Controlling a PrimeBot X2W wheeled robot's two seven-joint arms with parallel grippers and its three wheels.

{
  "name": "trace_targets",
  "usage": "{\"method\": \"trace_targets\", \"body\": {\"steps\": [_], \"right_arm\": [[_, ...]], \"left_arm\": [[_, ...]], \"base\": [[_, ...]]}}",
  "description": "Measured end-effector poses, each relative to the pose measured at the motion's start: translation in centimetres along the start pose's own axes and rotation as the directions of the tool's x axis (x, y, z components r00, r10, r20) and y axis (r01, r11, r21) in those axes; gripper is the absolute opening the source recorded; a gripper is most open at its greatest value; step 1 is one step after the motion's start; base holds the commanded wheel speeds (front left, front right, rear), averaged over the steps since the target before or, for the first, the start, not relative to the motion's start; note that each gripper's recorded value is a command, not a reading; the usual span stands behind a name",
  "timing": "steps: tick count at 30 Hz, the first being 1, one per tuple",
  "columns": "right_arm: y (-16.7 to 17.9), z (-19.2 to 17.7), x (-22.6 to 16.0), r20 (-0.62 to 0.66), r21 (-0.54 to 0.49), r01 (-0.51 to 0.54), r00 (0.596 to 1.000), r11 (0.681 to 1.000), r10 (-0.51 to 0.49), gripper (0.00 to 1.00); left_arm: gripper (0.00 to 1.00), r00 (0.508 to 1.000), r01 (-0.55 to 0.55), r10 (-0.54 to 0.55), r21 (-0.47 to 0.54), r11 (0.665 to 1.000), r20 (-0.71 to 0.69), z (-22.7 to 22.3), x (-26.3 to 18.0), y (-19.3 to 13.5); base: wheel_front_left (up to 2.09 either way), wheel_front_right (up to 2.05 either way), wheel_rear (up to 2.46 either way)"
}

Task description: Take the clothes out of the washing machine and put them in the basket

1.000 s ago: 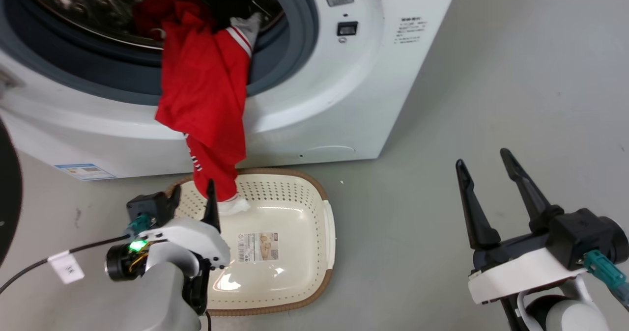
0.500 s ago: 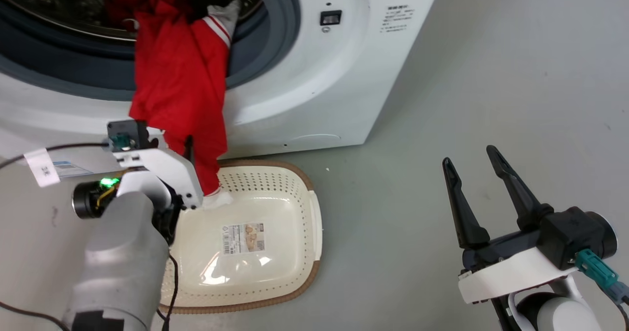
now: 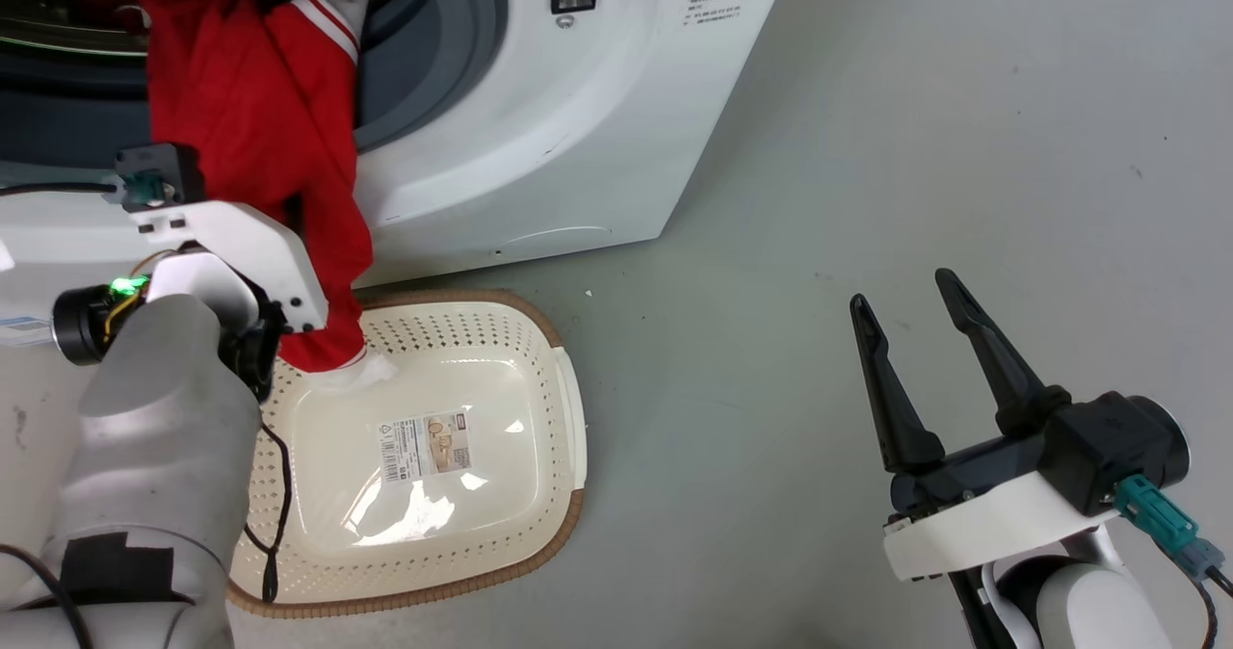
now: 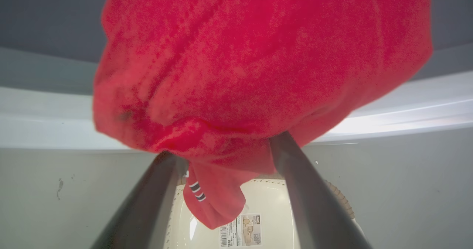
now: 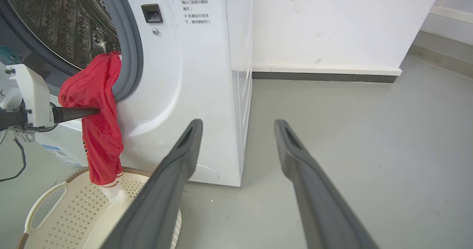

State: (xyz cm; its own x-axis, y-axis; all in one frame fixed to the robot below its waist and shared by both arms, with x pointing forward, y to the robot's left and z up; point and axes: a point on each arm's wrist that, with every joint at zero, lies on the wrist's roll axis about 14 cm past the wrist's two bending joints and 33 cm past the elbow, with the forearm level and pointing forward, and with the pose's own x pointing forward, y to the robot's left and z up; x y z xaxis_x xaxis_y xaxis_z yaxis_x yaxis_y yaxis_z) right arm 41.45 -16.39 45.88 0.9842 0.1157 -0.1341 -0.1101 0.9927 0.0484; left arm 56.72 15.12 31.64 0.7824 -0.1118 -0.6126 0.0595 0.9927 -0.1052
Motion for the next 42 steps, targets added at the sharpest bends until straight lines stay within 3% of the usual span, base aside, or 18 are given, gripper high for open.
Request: {"method": "trace_targets", "body": {"steps": [1, 2, 3, 4, 11, 24, 29, 36, 42], "right_arm": [[0.0, -0.1, 0.0, -0.002, 0.0, 0.002, 1.0, 1.0, -0.002, 1.0], [-0.1, -0.3, 0.0, -0.007, 0.0, 0.003, 1.0, 1.0, -0.003, 1.0], [-0.1, -0.4, -0.1, -0.011, 0.0, 0.005, 1.0, 1.0, -0.005, 1.0], [-0.2, -0.5, -0.1, -0.014, 0.0, 0.005, 1.0, 1.0, -0.005, 1.0], [-0.1, -0.2, -0.2, -0.003, 0.0, 0.004, 1.0, 1.0, -0.004, 1.0], [1.4, 2.7, -1.8, 0.066, 0.003, -0.033, 0.997, 0.999, 0.033, 1.0], [2.3, 4.1, -2.4, 0.098, -0.002, -0.058, 0.994, 0.998, 0.058, 1.0], [3.6, 5.6, -3.5, 0.139, 0.001, -0.094, 0.986, 0.996, 0.093, 1.0], [4.5, 6.4, -4.1, 0.156, -0.004, -0.118, 0.981, 0.993, 0.118, 1.0]], "left_arm": [[1.0, 1.0, 0.0, 0.0, 0.0, 1.0, 0.001, 0.1, 0.2, 0.0], [0.85, 1.0, -0.004, 0.004, -0.006, 1.0, 0.008, 0.3, 0.4, 0.0], [0.3, 1.0, -0.005, 0.005, -0.008, 1.0, 0.008, 0.4, 0.5, 0.1], [0.0, 1.0, -0.006, 0.006, -0.008, 1.0, 0.006, 0.3, 0.5, 0.1], [0.0, 0.999, -0.01, 0.011, -0.013, 1.0, 0.043, 0.9, -0.3, 0.4], [0.0, 0.96, -0.022, 0.033, -0.04, 0.999, 0.278, 4.2, -6.5, 1.0], [0.0, 0.9, -0.036, 0.053, -0.048, 0.998, 0.433, 8.0, -10.1, 1.6], [0.0, 0.816, -0.048, 0.061, -0.038, 0.998, 0.574, 9.9, -15.4, 2.1], [0.0, 0.776, -0.042, 0.053, -0.033, 0.999, 0.628, 9.0, -18.7, 1.4]], "base": [[0.0, 0.0, 0.0], [0.0, 0.0, 0.0], [0.0, 0.0, 0.0], [0.0, 0.0, 0.0], [0.0, 0.0, 0.0], [0.0, 0.0, 0.0], [0.0, 0.0, 0.0], [0.0, 0.0, 0.0], [0.0, 0.0, 0.0]]}}
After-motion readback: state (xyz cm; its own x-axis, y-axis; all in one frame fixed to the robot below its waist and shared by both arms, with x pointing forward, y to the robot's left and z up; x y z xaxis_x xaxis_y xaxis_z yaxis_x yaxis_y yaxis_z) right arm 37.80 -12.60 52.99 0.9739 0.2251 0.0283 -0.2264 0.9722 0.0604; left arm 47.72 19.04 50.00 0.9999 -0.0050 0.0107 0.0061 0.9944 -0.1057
